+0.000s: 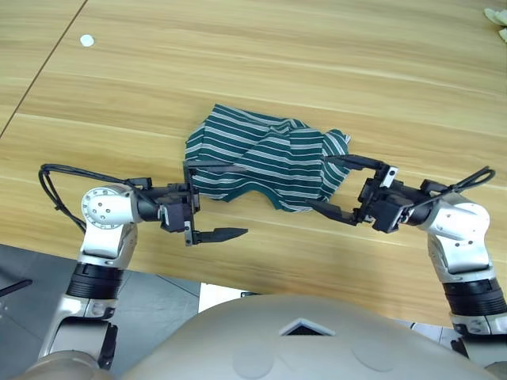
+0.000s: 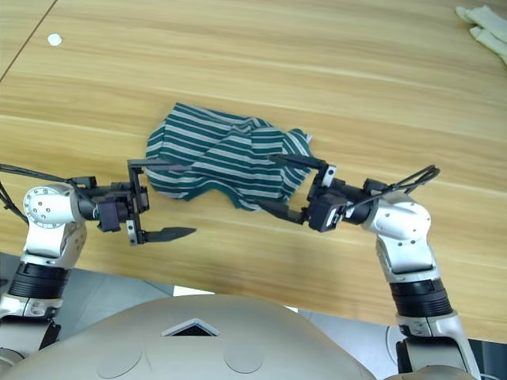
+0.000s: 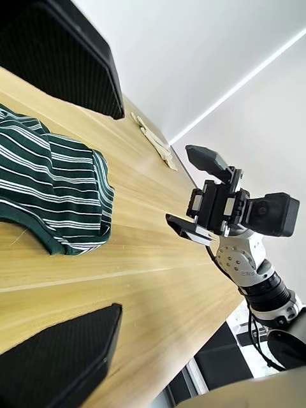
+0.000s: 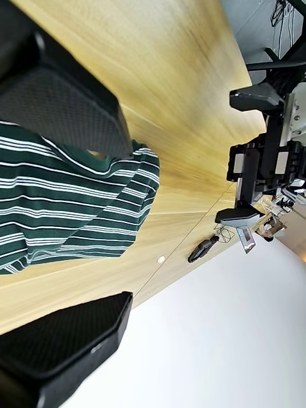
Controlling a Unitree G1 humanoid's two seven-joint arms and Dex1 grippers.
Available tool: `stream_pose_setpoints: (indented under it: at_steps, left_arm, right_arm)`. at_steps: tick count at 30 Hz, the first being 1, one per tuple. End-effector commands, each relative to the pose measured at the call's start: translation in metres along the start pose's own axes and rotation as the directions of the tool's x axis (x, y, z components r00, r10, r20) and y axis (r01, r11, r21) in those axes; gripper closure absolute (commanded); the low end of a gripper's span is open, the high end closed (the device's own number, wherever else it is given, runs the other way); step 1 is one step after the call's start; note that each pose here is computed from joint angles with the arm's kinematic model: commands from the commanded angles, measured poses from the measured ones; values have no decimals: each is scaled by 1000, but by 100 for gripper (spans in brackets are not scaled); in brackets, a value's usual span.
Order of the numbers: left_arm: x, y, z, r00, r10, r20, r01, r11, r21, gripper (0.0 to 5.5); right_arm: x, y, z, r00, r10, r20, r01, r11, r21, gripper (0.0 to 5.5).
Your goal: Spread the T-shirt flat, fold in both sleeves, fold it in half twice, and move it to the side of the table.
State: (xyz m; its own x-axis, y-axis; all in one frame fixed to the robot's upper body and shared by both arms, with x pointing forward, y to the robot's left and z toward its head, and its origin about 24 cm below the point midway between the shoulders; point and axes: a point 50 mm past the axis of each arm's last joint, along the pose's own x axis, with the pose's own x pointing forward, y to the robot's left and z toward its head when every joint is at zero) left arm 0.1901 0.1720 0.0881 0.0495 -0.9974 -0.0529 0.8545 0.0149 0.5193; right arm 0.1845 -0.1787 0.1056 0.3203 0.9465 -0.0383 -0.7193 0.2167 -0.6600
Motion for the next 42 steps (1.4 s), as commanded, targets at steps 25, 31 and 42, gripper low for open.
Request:
stream_pose_setpoints:
  at_steps: [25, 31, 42]
  left_arm:
    - [-8, 4, -11, 994, -22, -102, 23, 1000, 9, 12]
    - [-8, 3, -11, 994, -25, -108, 26, 1000, 6, 12]
    - [-7, 4, -10, 993, -31, -110, 32, 999, 6, 12]
  right_arm:
    - [-4, 1, -2, 997, 58, -45, -60, 997, -46, 165]
    - [-4, 1, -2, 997, 63, -43, -65, 997, -43, 165]
    - [-5, 3, -3, 996, 75, -48, -77, 996, -39, 165]
